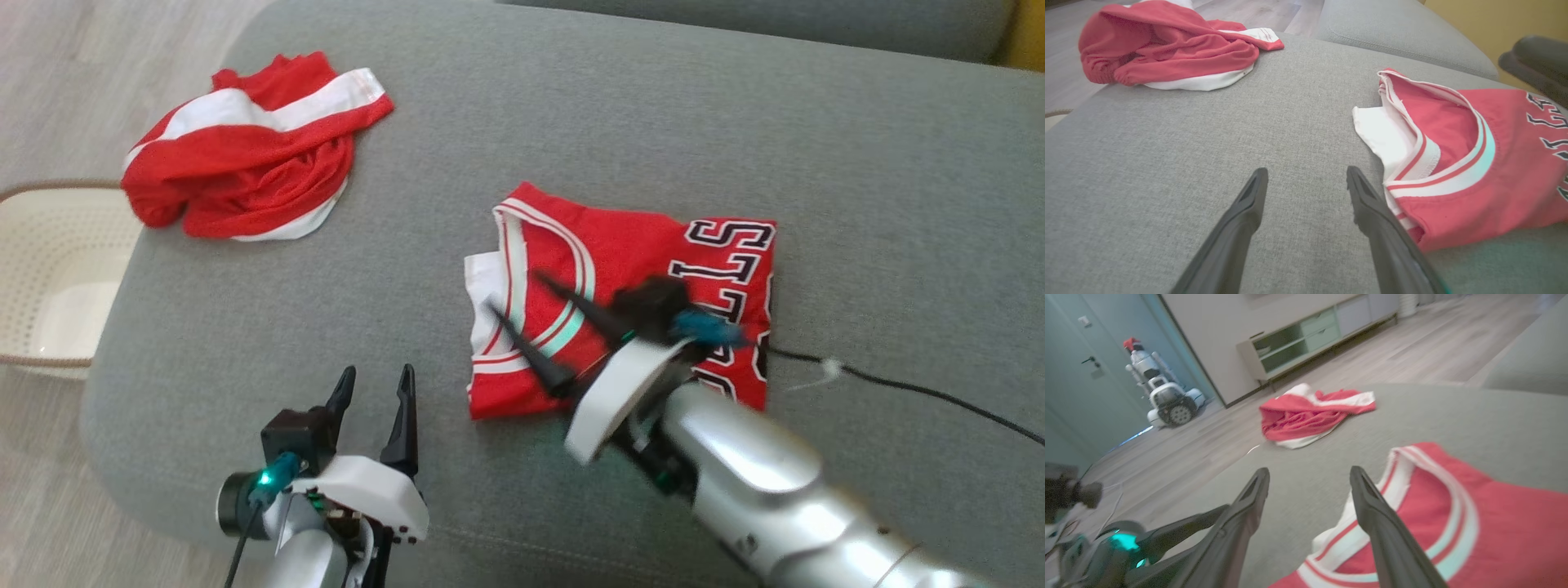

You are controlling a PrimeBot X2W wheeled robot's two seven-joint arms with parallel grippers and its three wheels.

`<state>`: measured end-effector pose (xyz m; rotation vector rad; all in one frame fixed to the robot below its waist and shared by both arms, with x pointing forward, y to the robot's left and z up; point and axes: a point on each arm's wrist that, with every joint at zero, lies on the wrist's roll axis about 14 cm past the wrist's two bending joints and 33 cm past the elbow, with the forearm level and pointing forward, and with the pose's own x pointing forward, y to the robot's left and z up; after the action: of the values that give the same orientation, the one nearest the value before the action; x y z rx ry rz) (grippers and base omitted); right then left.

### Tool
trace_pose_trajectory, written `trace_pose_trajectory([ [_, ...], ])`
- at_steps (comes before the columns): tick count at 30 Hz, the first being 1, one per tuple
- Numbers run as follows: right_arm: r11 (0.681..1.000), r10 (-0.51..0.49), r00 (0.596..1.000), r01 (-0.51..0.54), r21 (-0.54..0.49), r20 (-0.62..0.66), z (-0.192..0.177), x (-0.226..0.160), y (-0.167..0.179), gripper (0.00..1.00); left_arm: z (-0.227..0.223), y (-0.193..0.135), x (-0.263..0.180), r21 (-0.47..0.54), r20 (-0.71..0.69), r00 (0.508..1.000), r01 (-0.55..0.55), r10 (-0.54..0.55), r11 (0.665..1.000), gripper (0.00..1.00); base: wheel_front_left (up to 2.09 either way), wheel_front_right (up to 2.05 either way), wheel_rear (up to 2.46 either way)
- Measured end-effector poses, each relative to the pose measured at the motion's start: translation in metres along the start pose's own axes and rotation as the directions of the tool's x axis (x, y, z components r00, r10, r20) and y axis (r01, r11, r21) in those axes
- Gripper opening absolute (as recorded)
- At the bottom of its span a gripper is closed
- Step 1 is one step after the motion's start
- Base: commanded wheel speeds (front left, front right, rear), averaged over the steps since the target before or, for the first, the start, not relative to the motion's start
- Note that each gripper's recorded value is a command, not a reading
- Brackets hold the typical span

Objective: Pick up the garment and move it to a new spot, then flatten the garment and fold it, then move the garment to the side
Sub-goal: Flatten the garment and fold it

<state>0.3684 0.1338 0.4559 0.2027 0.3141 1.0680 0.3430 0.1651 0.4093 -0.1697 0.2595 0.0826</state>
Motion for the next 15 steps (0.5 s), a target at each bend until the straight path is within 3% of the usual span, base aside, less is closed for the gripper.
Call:
trace_pose_trajectory([
  [4,0.986,-0.164,0.984,0.166,-0.015,0.067,0.014,-0.015,-0.052,1.0,0.002,-0.007,0.004,0.004,0.006,1.0,0.024,-0.024,1.0,1.0,0.0,0.0,0.0],
  [7,0.95,-0.308,0.946,0.311,-0.01,0.105,0.023,-0.038,-0.096,1.0,0.007,-0.014,0.008,0.012,0.022,0.999,0.046,-0.047,0.999,1.0,0.0,0.0,0.0],
  [8,0.918,-0.391,0.909,0.396,-0.003,0.143,0.034,-0.056,-0.12,1.0,0.009,-0.02,0.011,0.023,0.028,0.997,0.065,-0.065,0.998,1.0,0.0,0.0,0.0],
  [11,0.86,-0.503,0.844,0.51,0.01,0.189,0.04,-0.09,-0.147,1.0,0.012,-0.026,0.015,0.044,0.037,0.996,0.079,-0.081,0.996,1.0,0.0,0.0,0.0],
  [15,0.769,-0.635,0.752,0.638,0.047,0.178,0.018,-0.142,-0.168,1.0,0.017,-0.029,0.022,0.042,0.048,0.995,0.085,-0.087,0.996,1.0,0.0,0.0,0.0],
])
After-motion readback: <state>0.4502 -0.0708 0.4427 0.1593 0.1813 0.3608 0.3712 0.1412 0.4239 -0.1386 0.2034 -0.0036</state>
